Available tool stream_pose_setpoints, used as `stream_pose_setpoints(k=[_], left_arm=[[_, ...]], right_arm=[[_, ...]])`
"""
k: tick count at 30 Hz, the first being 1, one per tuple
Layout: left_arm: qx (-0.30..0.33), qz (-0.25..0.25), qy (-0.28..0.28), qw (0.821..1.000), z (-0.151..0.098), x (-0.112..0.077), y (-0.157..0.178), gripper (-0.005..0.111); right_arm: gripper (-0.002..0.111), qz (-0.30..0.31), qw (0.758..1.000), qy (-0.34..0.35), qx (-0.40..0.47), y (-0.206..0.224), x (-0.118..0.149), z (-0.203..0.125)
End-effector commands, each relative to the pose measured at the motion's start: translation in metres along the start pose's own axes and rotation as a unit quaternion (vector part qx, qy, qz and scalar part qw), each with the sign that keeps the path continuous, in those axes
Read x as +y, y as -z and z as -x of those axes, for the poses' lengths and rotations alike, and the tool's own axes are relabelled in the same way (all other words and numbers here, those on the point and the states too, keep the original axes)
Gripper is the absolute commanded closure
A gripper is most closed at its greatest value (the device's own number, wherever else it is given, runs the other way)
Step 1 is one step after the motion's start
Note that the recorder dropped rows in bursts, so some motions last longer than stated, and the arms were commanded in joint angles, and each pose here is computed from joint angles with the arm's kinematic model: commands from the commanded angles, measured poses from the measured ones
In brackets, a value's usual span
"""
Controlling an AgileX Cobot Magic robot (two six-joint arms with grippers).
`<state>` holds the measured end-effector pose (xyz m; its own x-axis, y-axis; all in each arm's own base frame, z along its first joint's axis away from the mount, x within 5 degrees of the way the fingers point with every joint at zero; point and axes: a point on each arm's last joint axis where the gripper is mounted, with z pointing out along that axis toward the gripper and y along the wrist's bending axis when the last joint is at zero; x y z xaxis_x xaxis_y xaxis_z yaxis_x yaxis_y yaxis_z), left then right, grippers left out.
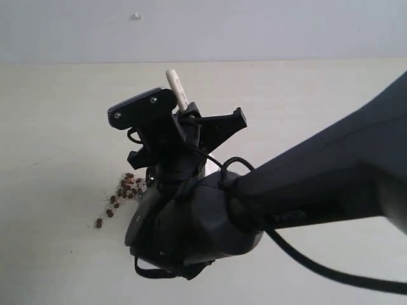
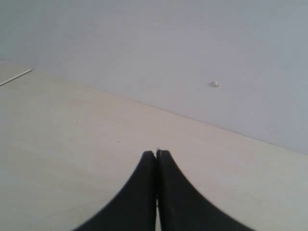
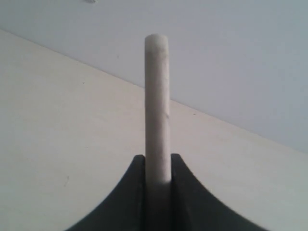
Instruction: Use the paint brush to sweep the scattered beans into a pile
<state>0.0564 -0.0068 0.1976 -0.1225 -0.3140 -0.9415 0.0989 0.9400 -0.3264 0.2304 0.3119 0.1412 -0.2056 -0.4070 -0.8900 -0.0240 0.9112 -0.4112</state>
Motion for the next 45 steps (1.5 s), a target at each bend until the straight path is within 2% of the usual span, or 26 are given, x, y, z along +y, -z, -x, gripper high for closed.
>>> stream_pose_setpoints(k=[1, 5, 12, 19, 23, 26, 29, 32, 35, 41, 45], left_arm=[[-0.004, -0.003, -0.004, 1.0, 0.001, 0.0, 0.001, 0.107], [-0.004, -0.003, -0.004, 1.0, 0.001, 0.0, 0.001, 0.107], [-0.004, -0.003, -0.004, 1.0, 0.001, 0.0, 0.001, 0.107], [-0.004, -0.003, -0.004, 1.0, 0.001, 0.0, 0.001, 0.107], [-0.004, -0.003, -0.004, 1.0, 0.001, 0.0, 0.001, 0.107], [-0.004, -0.003, -0.005, 1.0, 0.001, 0.0, 0.001, 0.107], [-0.004, -0.003, -0.005, 1.0, 0.001, 0.0, 0.001, 0.107], [-0.004, -0.003, -0.005, 1.0, 0.001, 0.0, 0.001, 0.107], [-0.004, -0.003, -0.005, 1.0, 0.001, 0.0, 0.001, 0.107], [-0.004, -0.003, -0.005, 1.0, 0.001, 0.0, 0.001, 0.107], [-0.004, -0.003, -0.005, 1.0, 0.001, 0.0, 0.001, 0.107]], right_arm=[[0.108, -0.029, 0.999, -0.013, -0.002, -0.014, -0.014, 0.004], [0.108, -0.044, 0.998, -0.043, 0.005, -0.025, -0.021, 0.001], [0.108, -0.044, 0.997, -0.057, -0.002, -0.038, 0.004, 0.003], [0.108, 0.014, 0.995, -0.102, -0.017, -0.026, 0.03, 0.034], [0.108, -0.013, 0.998, -0.042, -0.044, -0.018, 0.03, 0.048], [0.108, -0.014, 0.998, 0.047, -0.049, -0.011, 0.027, 0.058], [0.108, -0.018, 0.993, 0.103, -0.053, -0.008, 0.021, 0.067], [0.108, -0.024, 0.975, 0.215, -0.051, -0.008, 0.02, 0.068], [0.108, -0.023, 0.955, 0.291, -0.053, -0.003, 0.023, 0.068], [0.108, -0.018, 0.922, 0.382, -0.061, 0.008, 0.03, 0.068], [0.108, -0.011, 0.906, 0.419, -0.055, 0.015, 0.035, 0.066]])
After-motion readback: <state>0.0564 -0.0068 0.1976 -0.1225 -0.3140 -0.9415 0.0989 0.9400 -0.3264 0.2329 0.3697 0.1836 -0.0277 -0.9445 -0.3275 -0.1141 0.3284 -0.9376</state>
